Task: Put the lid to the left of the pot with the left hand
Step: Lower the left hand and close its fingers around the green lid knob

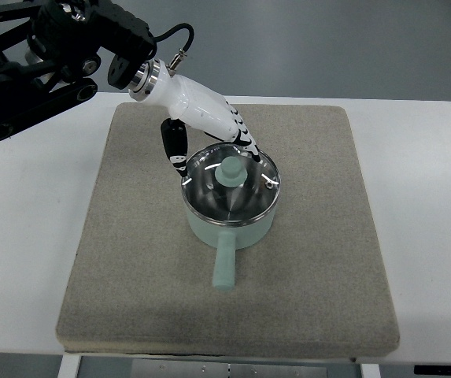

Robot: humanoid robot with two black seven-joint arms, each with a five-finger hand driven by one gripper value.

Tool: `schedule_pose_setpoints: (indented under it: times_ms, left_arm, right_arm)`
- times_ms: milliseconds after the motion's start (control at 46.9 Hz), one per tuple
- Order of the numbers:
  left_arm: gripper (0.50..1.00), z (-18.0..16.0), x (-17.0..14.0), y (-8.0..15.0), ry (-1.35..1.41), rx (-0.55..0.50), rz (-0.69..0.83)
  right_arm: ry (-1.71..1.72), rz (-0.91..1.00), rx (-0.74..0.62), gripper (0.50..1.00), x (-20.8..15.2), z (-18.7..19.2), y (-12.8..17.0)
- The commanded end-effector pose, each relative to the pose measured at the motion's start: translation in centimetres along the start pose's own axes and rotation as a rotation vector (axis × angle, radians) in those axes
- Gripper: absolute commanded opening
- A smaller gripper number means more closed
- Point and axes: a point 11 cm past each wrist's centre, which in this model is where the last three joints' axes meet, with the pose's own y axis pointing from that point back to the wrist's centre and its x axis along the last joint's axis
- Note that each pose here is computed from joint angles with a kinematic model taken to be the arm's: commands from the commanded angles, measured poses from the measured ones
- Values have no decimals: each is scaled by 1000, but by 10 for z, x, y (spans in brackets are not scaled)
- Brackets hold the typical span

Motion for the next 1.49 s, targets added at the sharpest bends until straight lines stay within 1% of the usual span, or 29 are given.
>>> schedule_pose_setpoints:
  times_ms: [0, 213, 341, 533, 597, 896, 960, 1003, 1046, 1088, 1238, 1280, 1302, 1366, 1387, 1451, 1472]
  left_arm:
    - [999, -1, 0, 0, -3, 4, 1]
    - [1000, -1, 3, 1, 2, -1, 20]
    - [1000, 7, 6, -9, 0, -30, 25]
    - [1000, 8, 6, -12, -2, -36, 24]
    - [1000, 11, 9, -16, -11, -44, 24]
    - [994, 5, 10, -17, -4, -29, 38]
    - [977, 6, 10, -19, -8, -32, 41]
    - [945, 6, 9, -19, -7, -33, 42]
    - [932, 6, 9, -19, -7, -33, 43]
    - [904, 6, 9, -19, -6, -34, 43]
    - [889, 6, 6, -20, -3, -33, 37]
    - [853, 5, 6, -20, -3, -32, 38]
    - [846, 4, 6, -20, -4, -30, 39]
    - [791, 4, 7, -20, -5, -30, 40]
    - [780, 4, 7, -20, -5, -30, 40]
    - [776, 5, 7, -21, -6, -33, 40]
    - [757, 5, 7, -21, -6, -33, 40]
  right_arm:
    - [1, -1, -1, 921, 0, 0, 0]
    - [-1, -1, 0, 921, 0, 0, 0]
    - [0, 0, 0, 921, 0, 0, 0]
    - [1, 0, 0, 921, 0, 0, 0]
    - [1, 0, 0, 921, 0, 0, 0]
    - [0, 0, 0, 921, 0, 0, 0]
    - [-1, 0, 0, 921, 0, 0, 0]
    - [-1, 0, 0, 921, 0, 0, 0]
    - [-1, 0, 0, 921, 0, 0, 0]
    - [1, 0, 0, 921, 0, 0, 0]
    - [-1, 0, 0, 921, 0, 0, 0]
    - [-1, 0, 0, 921, 0, 0, 0]
    - [-1, 0, 0, 921, 0, 0, 0]
    - [-1, 0, 0, 921, 0, 0, 0]
    - [-1, 0, 0, 921, 0, 0, 0]
    - [-1, 0, 0, 921, 0, 0, 0]
    - [-1, 0, 0, 921, 0, 0, 0]
